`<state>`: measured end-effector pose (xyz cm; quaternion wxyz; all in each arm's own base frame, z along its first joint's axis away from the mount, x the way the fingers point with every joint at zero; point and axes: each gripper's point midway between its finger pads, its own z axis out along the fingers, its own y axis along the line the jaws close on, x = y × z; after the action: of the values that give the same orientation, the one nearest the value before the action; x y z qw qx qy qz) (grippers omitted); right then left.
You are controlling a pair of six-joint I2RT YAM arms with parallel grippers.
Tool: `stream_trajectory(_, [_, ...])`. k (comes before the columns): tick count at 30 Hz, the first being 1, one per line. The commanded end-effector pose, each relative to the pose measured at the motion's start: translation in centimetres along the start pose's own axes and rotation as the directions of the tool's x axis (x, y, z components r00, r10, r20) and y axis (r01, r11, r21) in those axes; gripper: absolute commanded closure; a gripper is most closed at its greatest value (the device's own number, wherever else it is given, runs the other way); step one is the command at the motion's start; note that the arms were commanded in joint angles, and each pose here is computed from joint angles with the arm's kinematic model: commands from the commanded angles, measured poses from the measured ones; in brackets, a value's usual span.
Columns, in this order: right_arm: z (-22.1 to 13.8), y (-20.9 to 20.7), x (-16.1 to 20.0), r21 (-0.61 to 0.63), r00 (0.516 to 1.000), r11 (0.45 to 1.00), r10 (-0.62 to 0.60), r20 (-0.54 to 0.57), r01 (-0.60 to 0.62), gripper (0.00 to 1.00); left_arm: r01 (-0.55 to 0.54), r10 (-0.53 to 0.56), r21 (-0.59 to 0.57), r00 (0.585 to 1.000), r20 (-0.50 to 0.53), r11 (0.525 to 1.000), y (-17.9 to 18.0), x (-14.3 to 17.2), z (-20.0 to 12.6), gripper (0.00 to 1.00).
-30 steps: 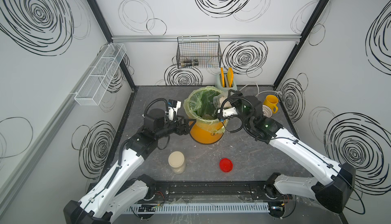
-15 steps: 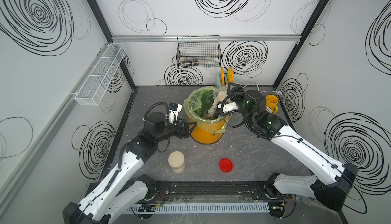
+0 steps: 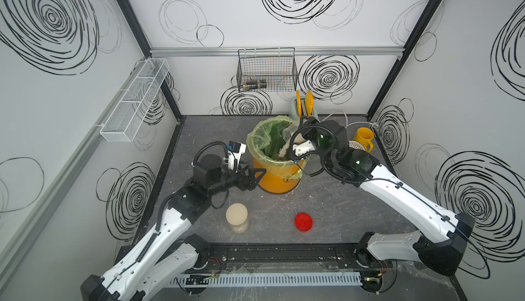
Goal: Empty expired oatmeal from jars
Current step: Pour the expired oatmeal into the trash bin.
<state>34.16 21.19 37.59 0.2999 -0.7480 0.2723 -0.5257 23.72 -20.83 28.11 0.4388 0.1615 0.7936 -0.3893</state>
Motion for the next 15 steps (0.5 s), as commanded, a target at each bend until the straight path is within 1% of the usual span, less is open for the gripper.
stream_trajectory(1, [-1.0,0.4,0.1,-0.041,0.992,0.991,-0.122,0.043,0.124,0.34,-0.045,0.044,0.018,0.998,0.047,0.999,-0.9,-1.1,-0.3,0.14])
stream_trajectory(4, [-1.6,0.9,-0.3,-0.060,0.987,0.988,-0.134,0.092,0.140,0.33,-0.053,0.051,0.028,0.998,0.042,0.998,-1.3,-0.7,-0.2,0.14])
stream_trajectory(6, [-1.8,0.9,-0.3,-0.059,0.984,0.987,-0.141,0.106,0.148,0.33,-0.058,0.057,0.037,0.998,0.036,0.998,-1.5,-0.3,-0.2,0.14])
stream_trajectory(12, [-0.8,0.8,-0.1,-0.055,0.984,0.984,-0.168,0.056,0.172,0.34,-0.066,0.065,0.052,0.997,0.030,0.996,-2.0,-0.1,0.0,0.14])
stream_trajectory(15, [0.3,-0.1,-0.1,-0.041,0.983,0.982,-0.183,0.020,0.183,0.33,-0.070,0.069,0.058,0.997,0.026,0.996,-2.2,-0.1,0.0,0.14])
